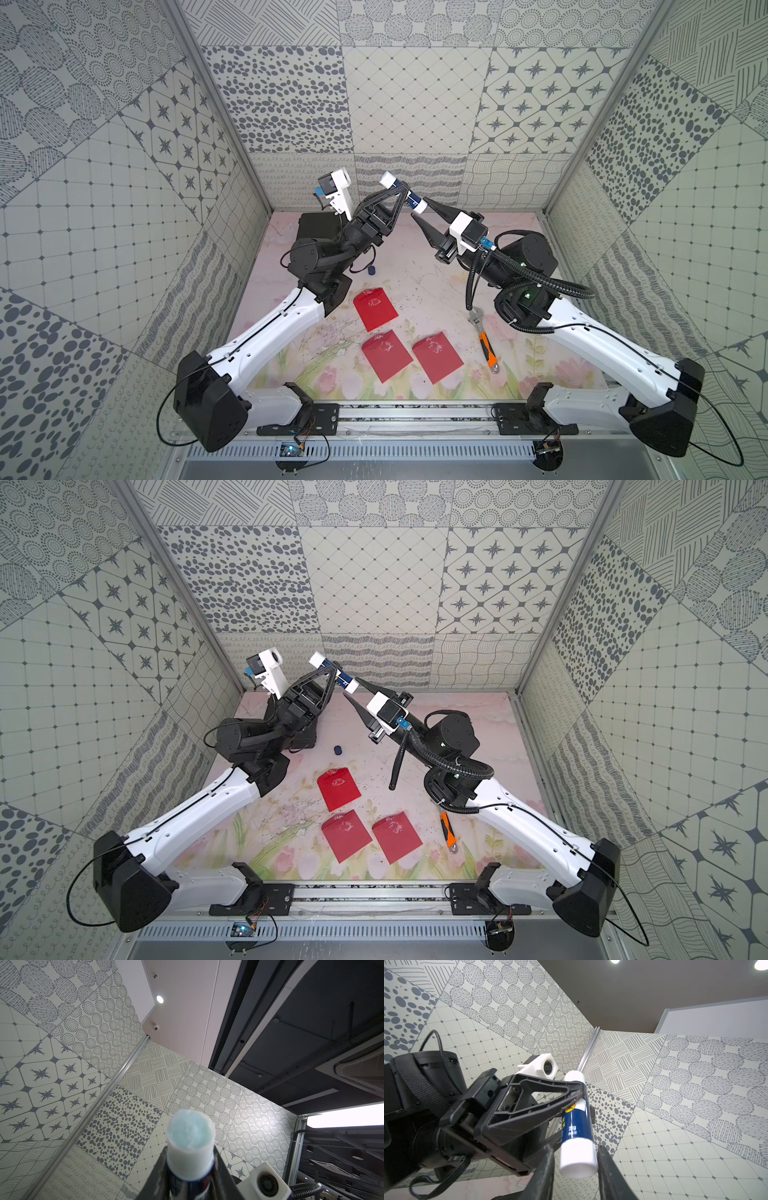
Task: Seal the envelope with a glue stick
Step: Unscrew the glue stick.
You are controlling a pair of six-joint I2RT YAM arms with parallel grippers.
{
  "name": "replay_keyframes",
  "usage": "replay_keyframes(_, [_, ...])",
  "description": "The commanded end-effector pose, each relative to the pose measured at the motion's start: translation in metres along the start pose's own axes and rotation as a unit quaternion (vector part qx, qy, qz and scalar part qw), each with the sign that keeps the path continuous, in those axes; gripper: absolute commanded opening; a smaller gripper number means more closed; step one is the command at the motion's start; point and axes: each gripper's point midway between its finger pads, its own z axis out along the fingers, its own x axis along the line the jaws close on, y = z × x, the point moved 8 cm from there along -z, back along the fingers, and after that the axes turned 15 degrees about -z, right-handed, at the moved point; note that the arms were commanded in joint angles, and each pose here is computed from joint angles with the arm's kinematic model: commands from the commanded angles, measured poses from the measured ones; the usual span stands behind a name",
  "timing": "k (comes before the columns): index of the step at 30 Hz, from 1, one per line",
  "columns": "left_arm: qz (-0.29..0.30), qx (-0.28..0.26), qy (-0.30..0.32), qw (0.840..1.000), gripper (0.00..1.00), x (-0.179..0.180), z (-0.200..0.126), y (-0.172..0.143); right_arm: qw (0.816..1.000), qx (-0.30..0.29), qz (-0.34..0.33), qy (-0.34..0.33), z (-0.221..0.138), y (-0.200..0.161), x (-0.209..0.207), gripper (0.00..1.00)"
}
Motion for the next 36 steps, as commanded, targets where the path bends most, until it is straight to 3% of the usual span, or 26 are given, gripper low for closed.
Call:
replay_keyframes(1, [0.014,-0.005,-0.038,0.999,0.00,-0.015,0.001,0.005,1.000,-0.008,-0.005,-0.010,0.004,0.007,-0.007,0.31])
replay_keyframes(9, [0.023,0.001,-0.052,0.998,0.00,-0.016,0.001,0.003,0.999,-0.022,0.042,-0.011,-0.002,0.016,-0.011,0.23])
replay_keyframes(15, [0.043,0.034,-0.113,0.992,0.00,-0.030,0.006,0.001,0.975,-0.039,0.216,0.018,-0.016,0.031,-0.014,0.19])
replay_keyframes(19, [0.071,0.064,-0.158,0.983,0.00,-0.043,0.010,0.000,0.918,-0.067,0.386,0.063,-0.028,0.047,-0.014,0.19])
replay_keyframes(23, [0.088,0.076,-0.195,0.974,0.00,-0.052,0.011,0.001,0.835,-0.109,0.524,0.126,-0.035,0.060,-0.010,0.18])
replay_keyframes(27, [0.090,0.089,-0.207,0.970,0.00,-0.056,0.014,0.002,0.751,-0.123,0.626,0.171,-0.033,0.063,-0.006,0.17])
replay_keyframes(29, [0.092,0.091,-0.208,0.970,0.00,-0.056,0.015,0.001,0.720,-0.140,0.652,0.192,-0.031,0.064,-0.005,0.15])
replay_keyframes(32, [0.091,0.092,-0.209,0.969,0.00,-0.056,0.015,0.002,0.713,-0.149,0.658,0.191,-0.032,0.063,-0.004,0.15])
replay_keyframes(36, [0.089,0.091,-0.207,0.970,0.00,-0.056,0.015,0.002,0.738,-0.136,0.640,0.167,-0.036,0.061,-0.006,0.20])
